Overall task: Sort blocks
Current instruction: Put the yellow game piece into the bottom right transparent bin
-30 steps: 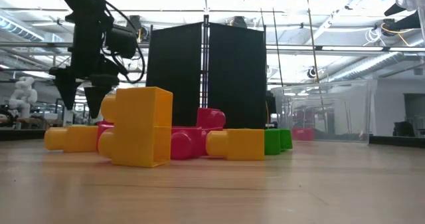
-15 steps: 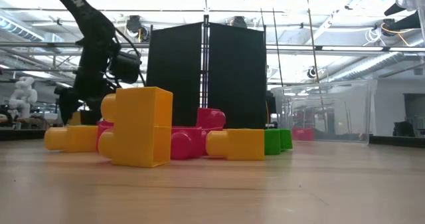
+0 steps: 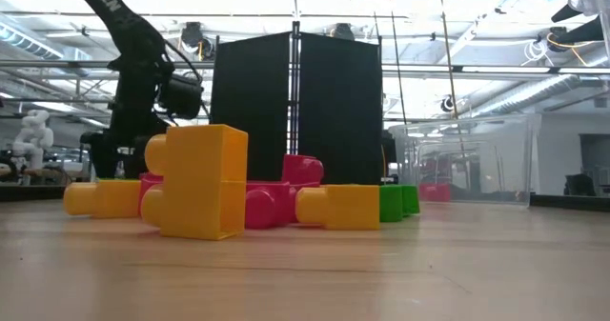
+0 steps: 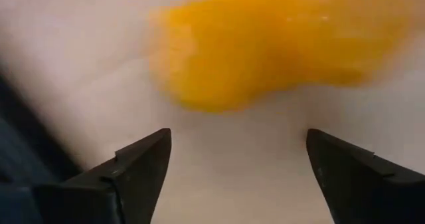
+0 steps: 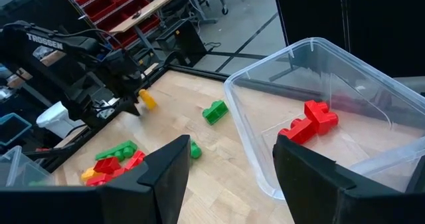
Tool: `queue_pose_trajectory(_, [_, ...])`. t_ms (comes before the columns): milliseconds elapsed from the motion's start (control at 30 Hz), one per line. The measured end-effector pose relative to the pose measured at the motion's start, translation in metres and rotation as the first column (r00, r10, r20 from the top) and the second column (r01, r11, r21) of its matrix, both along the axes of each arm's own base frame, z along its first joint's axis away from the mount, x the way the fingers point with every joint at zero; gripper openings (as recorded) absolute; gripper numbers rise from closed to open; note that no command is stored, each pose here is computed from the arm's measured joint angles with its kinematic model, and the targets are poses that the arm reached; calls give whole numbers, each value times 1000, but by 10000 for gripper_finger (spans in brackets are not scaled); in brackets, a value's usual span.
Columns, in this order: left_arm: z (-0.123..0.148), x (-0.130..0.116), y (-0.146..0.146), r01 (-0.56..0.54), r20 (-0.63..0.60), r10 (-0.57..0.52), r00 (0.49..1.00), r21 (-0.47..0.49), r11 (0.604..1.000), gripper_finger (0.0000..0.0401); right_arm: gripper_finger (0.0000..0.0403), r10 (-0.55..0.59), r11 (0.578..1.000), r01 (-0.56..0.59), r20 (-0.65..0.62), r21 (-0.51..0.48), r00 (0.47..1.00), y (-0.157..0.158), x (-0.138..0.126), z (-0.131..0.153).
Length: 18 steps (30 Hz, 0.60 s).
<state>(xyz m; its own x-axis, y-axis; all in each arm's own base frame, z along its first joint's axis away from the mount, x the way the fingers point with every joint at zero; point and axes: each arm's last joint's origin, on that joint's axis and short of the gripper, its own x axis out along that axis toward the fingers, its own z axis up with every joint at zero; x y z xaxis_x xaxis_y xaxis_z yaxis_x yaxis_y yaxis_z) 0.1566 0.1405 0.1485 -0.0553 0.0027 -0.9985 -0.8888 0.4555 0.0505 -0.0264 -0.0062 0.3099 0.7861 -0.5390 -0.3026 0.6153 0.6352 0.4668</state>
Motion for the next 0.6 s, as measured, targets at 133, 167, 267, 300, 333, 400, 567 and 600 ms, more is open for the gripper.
queue_pose_trajectory(133, [11, 10, -9, 74, 32, -74, 997, -2, 997, 312, 208, 0, 1000, 0, 0, 0, 1000, 0, 0, 0])
queue_pose_trajectory(167, [15, 13, -11, 90, 44, -90, 995, 8, 996, 311, 208, 0, 1000, 0, -1, -1, 1000, 0, 0, 0])
queue_pose_trajectory(267, [30, 22, -16, 132, 76, -135, 988, 35, 991, 310, 208, 2, 1000, -2, -3, -4, 1000, 0, 0, 0])
queue_pose_trajectory(300, [35, 25, -17, 144, 88, -148, 985, 47, 988, 310, 208, 2, 1000, -2, -3, -4, 1000, 0, 0, 0])
queue_pose_trajectory(333, [41, 28, -19, 159, 98, -164, 982, 59, 986, 310, 208, 2, 1000, -2, -3, -5, 1000, 0, 0, 0])
queue_pose_trajectory(400, [53, 33, -18, 200, 100, -209, 973, 100, 975, 310, 208, 2, 1000, -2, -4, -6, 1000, 0, 0, 0])
queue_pose_trajectory(567, [76, 40, -14, 307, 65, -320, 945, 159, 938, 310, 208, 1, 1000, -1, -1, -2, 1000, 0, 0, 0])
queue_pose_trajectory(600, [79, 40, -14, 334, 57, -347, 936, 163, 928, 310, 208, 0, 1000, 0, -1, -1, 1000, 0, 0, 0])
